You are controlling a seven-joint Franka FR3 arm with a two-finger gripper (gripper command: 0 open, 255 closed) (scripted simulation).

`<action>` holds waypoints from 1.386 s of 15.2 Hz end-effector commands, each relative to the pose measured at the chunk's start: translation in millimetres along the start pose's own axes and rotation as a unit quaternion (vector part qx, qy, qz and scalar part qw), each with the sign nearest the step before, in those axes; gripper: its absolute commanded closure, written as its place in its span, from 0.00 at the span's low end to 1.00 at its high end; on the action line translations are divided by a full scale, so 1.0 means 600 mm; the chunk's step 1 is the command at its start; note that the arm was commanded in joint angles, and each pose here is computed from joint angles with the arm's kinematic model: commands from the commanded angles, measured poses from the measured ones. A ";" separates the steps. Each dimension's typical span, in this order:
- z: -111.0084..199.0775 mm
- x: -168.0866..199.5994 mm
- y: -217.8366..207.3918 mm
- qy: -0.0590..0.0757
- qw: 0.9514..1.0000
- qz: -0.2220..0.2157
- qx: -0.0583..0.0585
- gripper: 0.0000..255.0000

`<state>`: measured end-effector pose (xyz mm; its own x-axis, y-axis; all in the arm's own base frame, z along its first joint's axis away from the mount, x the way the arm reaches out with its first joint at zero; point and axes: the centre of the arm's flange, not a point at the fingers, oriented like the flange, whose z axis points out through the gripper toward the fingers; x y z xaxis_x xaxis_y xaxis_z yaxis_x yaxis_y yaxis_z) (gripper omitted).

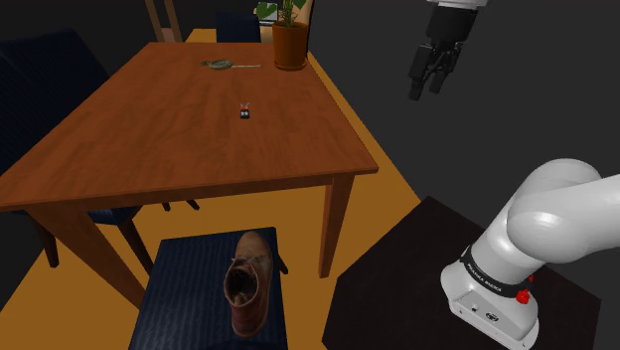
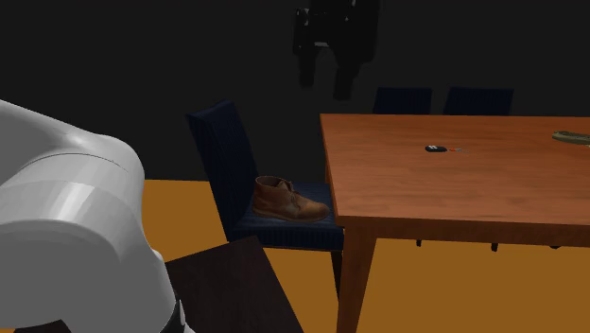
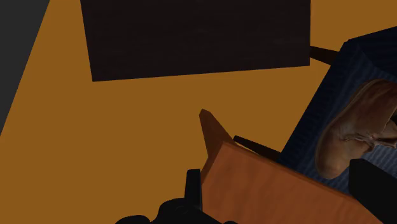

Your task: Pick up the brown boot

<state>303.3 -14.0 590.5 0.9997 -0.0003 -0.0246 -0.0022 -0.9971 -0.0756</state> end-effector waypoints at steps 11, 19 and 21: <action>0.133 0.054 -0.181 -0.018 0.999 0.031 -0.023 0.00; 0.247 0.102 -0.319 -0.033 0.997 0.056 -0.041 0.00; 0.277 0.114 -0.352 -0.036 0.996 0.063 -0.046 0.00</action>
<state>363.5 197.6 446.2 0.9886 -0.1150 -0.0973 -0.1136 -0.9933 0.0194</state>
